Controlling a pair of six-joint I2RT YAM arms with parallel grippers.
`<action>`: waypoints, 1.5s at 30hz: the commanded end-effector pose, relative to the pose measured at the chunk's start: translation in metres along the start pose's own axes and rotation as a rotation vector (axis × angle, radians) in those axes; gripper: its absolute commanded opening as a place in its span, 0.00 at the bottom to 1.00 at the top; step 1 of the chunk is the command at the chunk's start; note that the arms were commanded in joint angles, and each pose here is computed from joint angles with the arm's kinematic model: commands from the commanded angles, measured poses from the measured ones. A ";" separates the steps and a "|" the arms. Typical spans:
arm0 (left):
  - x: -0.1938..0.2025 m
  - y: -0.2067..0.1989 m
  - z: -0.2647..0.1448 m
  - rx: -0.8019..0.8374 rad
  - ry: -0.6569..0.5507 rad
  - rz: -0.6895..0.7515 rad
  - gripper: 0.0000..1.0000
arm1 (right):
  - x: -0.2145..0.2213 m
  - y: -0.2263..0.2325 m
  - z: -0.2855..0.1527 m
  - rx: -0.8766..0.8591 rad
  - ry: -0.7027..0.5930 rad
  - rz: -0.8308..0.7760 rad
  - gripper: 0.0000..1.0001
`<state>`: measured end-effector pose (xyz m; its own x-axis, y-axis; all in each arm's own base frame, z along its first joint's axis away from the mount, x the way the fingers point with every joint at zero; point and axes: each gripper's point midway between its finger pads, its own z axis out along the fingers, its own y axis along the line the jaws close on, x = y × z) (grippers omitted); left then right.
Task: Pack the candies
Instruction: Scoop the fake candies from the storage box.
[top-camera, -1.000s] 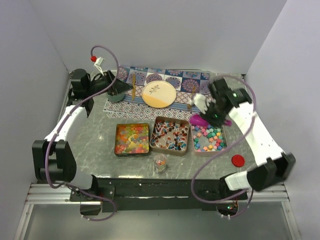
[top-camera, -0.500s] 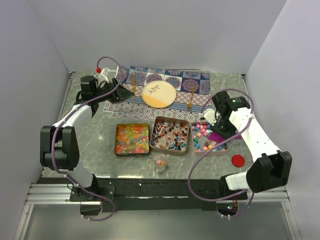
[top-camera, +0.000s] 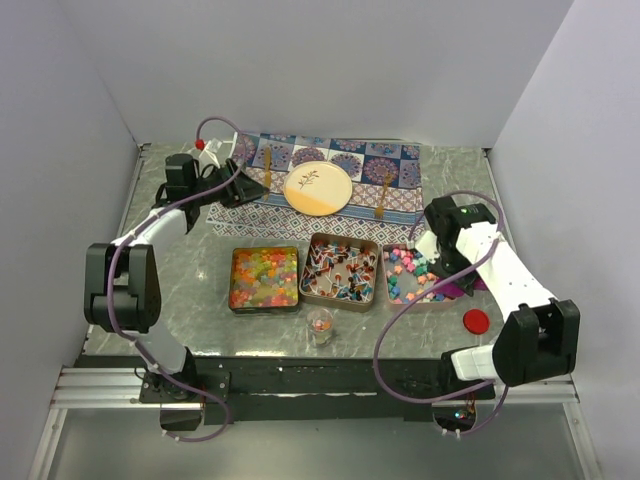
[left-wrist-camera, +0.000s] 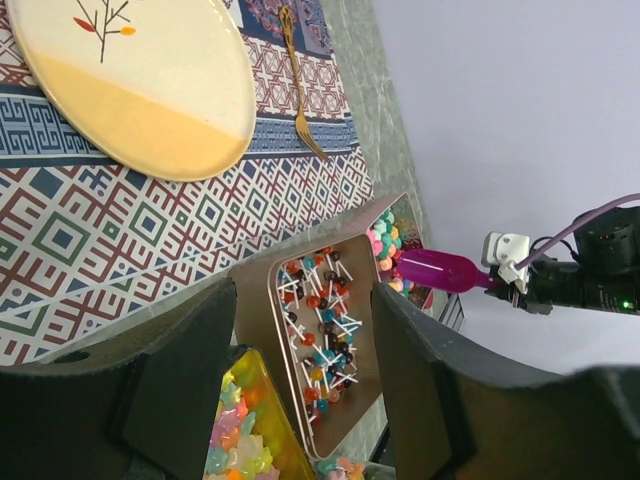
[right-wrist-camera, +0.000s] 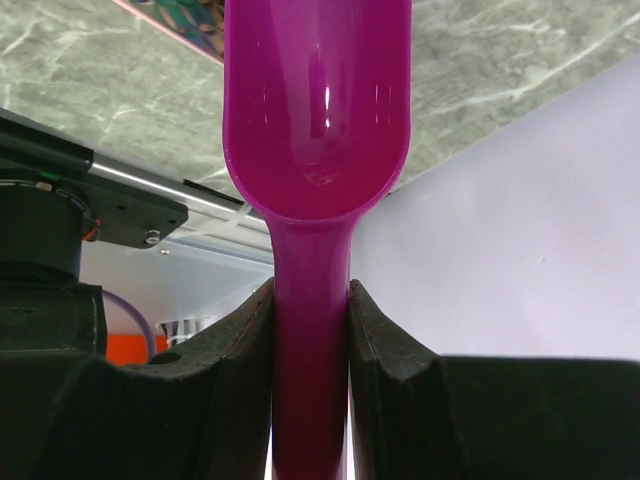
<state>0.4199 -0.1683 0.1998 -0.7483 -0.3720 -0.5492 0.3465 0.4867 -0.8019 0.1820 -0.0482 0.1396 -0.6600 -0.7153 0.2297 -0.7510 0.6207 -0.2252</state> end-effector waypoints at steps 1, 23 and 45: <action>-0.015 -0.008 0.004 0.038 -0.025 0.042 0.62 | 0.017 -0.001 -0.008 -0.018 0.110 0.002 0.00; -0.008 0.004 -0.002 0.008 -0.026 0.040 0.62 | -0.060 -0.017 0.000 -0.085 0.086 -0.156 0.00; -0.004 0.020 -0.002 -0.066 0.034 0.069 0.62 | -0.120 0.000 0.047 -0.168 0.018 -0.173 0.00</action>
<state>0.4200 -0.1588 0.1738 -0.7735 -0.3309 -0.5405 0.3155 0.5387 -0.7812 0.2538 0.0076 0.0828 -0.4913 -0.8060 0.3301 -0.8592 0.5106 -0.0321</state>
